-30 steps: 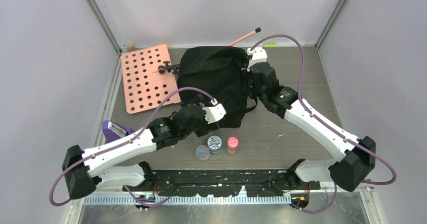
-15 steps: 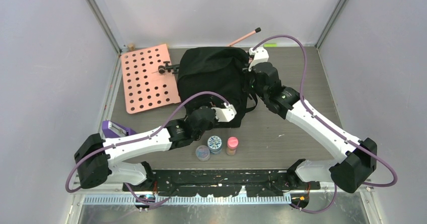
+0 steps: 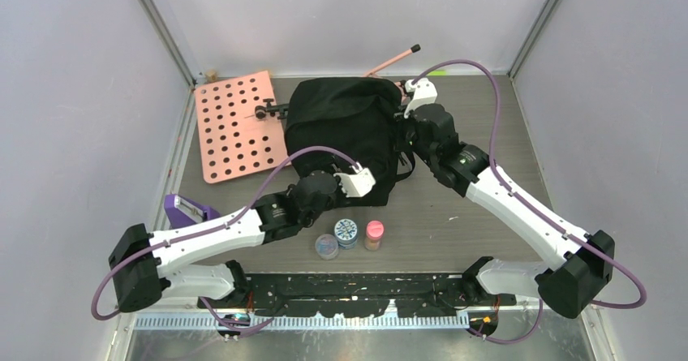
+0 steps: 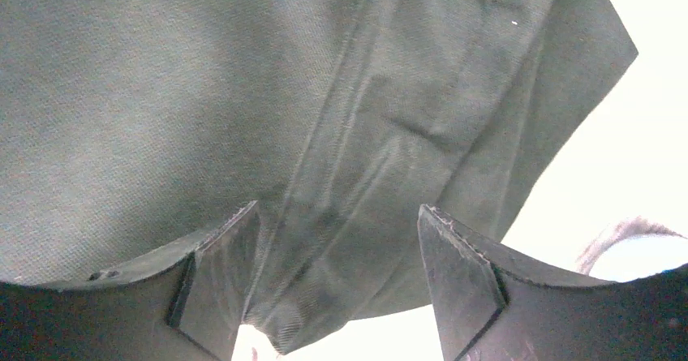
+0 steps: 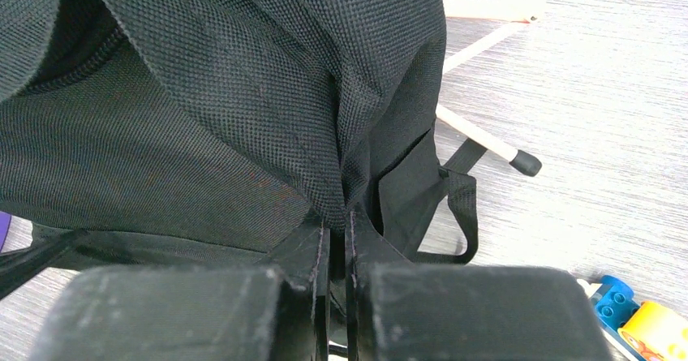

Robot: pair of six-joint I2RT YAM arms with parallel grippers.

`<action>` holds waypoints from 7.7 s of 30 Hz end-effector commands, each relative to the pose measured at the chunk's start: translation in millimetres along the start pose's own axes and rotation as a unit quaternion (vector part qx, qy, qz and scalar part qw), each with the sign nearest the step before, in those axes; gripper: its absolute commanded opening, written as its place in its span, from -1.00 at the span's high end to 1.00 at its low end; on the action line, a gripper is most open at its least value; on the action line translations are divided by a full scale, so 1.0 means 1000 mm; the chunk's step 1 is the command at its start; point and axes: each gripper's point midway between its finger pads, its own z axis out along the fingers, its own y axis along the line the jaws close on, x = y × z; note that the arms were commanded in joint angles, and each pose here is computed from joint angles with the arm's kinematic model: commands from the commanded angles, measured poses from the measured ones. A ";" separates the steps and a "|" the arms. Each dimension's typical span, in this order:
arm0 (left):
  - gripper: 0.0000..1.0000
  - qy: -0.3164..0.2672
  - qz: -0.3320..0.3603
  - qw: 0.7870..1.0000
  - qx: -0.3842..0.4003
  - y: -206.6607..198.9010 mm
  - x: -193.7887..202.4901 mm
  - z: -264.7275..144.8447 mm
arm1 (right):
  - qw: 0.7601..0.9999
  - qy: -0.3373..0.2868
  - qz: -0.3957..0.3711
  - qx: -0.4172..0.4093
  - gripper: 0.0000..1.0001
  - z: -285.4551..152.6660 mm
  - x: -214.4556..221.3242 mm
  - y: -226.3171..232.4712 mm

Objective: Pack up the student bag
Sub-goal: Unzip the student bag at the center of the board, then pick up the stationery from the center of the board, then place the stationery in the student bag.

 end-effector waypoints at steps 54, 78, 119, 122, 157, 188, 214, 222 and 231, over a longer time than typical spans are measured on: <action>1.00 0.058 -0.247 0.954 0.158 0.008 0.011 0.006 | 0.942 -0.094 -0.054 -0.317 -0.59 -0.122 0.004 0.076; 1.00 0.088 -0.369 0.916 0.129 0.036 0.029 0.016 | 0.880 -0.013 -0.272 -0.389 -0.67 -0.008 0.131 0.193; 1.00 0.097 -0.374 0.914 0.125 0.036 0.036 0.018 | 0.886 0.173 -0.363 -0.233 0.70 0.021 0.157 0.104; 1.00 0.101 -0.373 0.915 0.117 0.038 0.038 0.019 | 0.889 0.170 -0.355 -0.233 0.97 0.012 0.158 0.100; 1.00 0.102 -0.383 0.909 0.132 0.032 0.043 0.025 | 0.958 0.120 -0.161 -0.203 -0.43 -0.115 0.113 0.134; 1.00 0.105 -0.384 0.908 0.129 0.032 0.044 0.025 | 0.960 0.274 -0.050 0.040 -0.39 -0.102 0.215 0.087; 1.00 0.092 -0.382 0.909 0.137 0.035 0.036 0.019 | 0.991 0.061 -0.045 -0.110 0.99 -0.133 0.040 0.125; 1.00 0.089 -0.382 0.909 0.139 0.035 0.034 0.018 | 0.984 0.024 -0.104 -0.140 0.99 -0.101 0.035 0.170; 1.00 0.088 -0.382 0.910 0.137 0.036 0.034 0.017 | 0.979 -0.014 -0.184 -0.083 0.99 -0.059 0.041 0.177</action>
